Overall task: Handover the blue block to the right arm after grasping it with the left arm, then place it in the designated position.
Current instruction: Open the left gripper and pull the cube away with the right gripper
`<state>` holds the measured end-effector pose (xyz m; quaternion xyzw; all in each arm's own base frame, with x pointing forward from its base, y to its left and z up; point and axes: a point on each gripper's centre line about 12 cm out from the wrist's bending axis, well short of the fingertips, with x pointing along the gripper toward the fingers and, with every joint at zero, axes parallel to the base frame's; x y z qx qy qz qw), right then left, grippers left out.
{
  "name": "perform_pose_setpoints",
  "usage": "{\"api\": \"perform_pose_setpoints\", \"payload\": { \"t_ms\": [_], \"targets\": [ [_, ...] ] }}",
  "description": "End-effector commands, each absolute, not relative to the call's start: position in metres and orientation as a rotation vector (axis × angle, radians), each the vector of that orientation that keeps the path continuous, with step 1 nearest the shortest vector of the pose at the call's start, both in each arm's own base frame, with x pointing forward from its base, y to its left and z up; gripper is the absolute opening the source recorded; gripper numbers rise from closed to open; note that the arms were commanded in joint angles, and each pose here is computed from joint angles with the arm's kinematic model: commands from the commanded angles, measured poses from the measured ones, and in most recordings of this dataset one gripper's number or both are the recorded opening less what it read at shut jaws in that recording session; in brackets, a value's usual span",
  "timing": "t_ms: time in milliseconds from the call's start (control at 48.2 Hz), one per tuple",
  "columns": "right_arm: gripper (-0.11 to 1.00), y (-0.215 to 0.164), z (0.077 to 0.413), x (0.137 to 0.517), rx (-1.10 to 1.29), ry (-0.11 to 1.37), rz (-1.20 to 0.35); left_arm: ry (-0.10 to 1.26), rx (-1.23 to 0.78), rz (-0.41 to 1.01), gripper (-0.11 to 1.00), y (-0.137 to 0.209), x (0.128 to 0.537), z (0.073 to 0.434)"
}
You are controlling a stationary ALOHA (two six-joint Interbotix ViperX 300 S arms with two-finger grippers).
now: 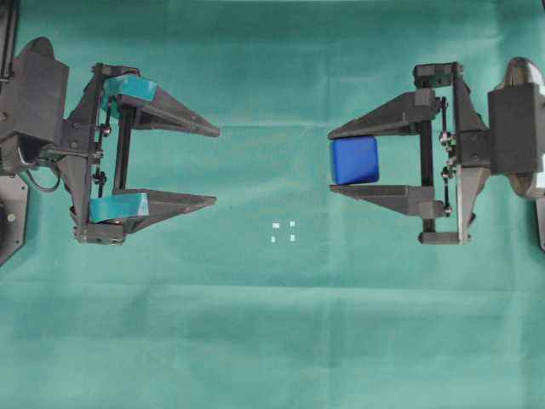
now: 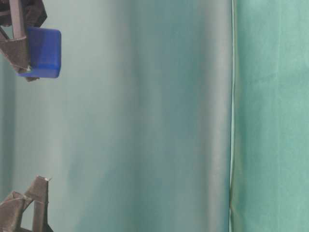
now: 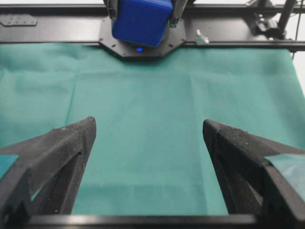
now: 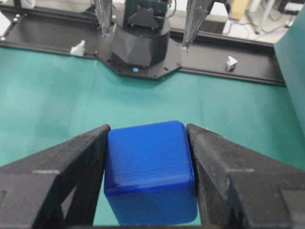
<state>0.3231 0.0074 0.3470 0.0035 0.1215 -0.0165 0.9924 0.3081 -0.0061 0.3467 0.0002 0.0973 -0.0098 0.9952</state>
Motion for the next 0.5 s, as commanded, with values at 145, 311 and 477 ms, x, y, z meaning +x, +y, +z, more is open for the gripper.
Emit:
{"api": "perform_pose_setpoints", "payload": {
  "t_ms": [145,311,477],
  "targets": [
    [0.55,0.0075,0.3572,0.3209,0.014,0.215,-0.032,0.164,0.000,-0.018,1.00,-0.0057,0.3092,0.3565],
    [0.55,0.0081,0.3585,0.3207,0.014,0.211,-0.029,0.164,0.000,-0.018,1.00,-0.0057,0.3093,0.3569],
    [0.55,0.0080,0.3585,0.3211,0.014,0.212,-0.030,0.164,0.000,-0.018,1.00,-0.0057,0.3093,0.3569]
  ]
}}
